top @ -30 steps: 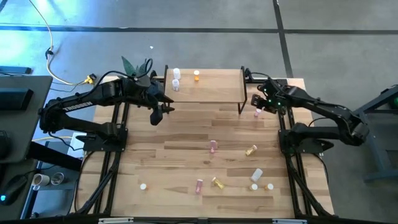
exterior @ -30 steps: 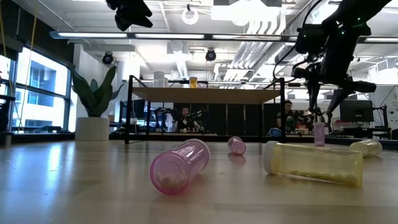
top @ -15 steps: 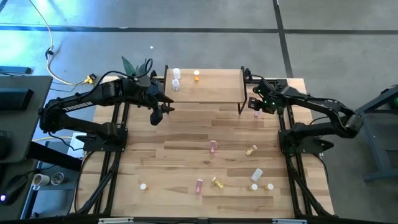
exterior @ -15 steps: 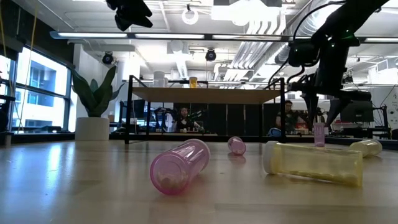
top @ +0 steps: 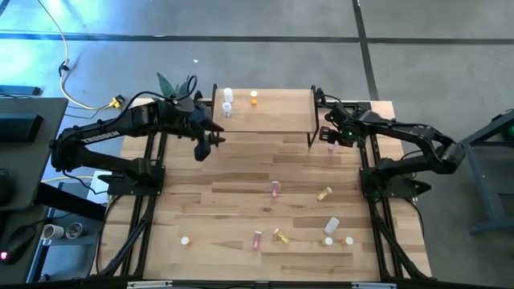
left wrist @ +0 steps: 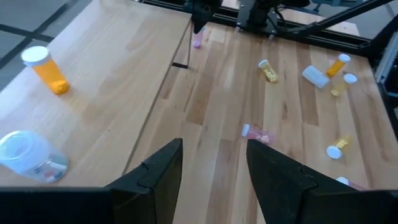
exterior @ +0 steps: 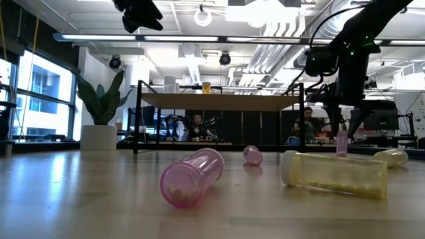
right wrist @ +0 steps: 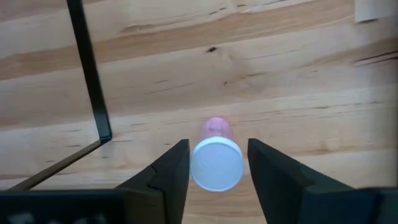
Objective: Pick and place medicine bottles onto shelf by color
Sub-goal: Put the top right pink pill bottle on the shelf
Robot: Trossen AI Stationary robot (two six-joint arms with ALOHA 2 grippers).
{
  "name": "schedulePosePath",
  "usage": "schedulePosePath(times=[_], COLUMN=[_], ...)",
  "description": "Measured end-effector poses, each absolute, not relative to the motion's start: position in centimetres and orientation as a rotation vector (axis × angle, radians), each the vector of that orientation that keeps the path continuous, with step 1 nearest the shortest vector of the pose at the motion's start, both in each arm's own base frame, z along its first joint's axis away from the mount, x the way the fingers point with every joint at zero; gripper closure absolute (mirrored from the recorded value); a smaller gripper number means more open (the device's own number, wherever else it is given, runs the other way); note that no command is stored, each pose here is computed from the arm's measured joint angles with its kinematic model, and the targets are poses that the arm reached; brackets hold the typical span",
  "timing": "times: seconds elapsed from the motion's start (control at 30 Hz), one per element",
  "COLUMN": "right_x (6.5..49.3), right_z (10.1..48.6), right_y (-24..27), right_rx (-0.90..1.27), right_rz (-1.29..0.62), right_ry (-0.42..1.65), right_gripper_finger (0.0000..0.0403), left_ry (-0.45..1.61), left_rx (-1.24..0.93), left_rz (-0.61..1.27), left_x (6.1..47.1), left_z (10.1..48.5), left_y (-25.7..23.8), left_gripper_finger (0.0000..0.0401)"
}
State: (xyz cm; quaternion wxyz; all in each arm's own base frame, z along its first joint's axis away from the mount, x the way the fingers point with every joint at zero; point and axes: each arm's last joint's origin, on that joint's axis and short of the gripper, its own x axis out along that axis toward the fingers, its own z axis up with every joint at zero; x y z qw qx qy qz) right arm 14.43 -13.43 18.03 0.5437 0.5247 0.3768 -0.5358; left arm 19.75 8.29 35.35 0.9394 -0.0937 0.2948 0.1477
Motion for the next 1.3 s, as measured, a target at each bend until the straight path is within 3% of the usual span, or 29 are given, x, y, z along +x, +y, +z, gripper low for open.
schedulePosePath(times=[0.23,0.53,0.93,1.3], right_x=[14.4,14.8,15.7,16.4], right_z=[18.1,19.4,25.5,32.6], right_y=[-13.4,-13.4,-14.0,-15.0], right_rx=[1.249,1.266,1.162,1.038], right_rz=[-1.273,-1.24,-1.289,-1.299], right_ry=[0.891,0.903,0.877,0.662], right_gripper_finger=[0.0292,0.0293,0.0293,0.0293], left_ry=[0.606,0.607,0.61,0.609], left_rx=[-0.179,-0.168,-0.154,-0.155], left_rz=[0.34,0.336,0.331,0.332], left_x=[19.7,19.7,19.7,19.7], left_z=[35.3,35.3,35.3,35.3], left_y=[8.4,8.4,8.4,8.4], left_gripper_finger=[0.0233,0.0233,0.0233,0.0233])
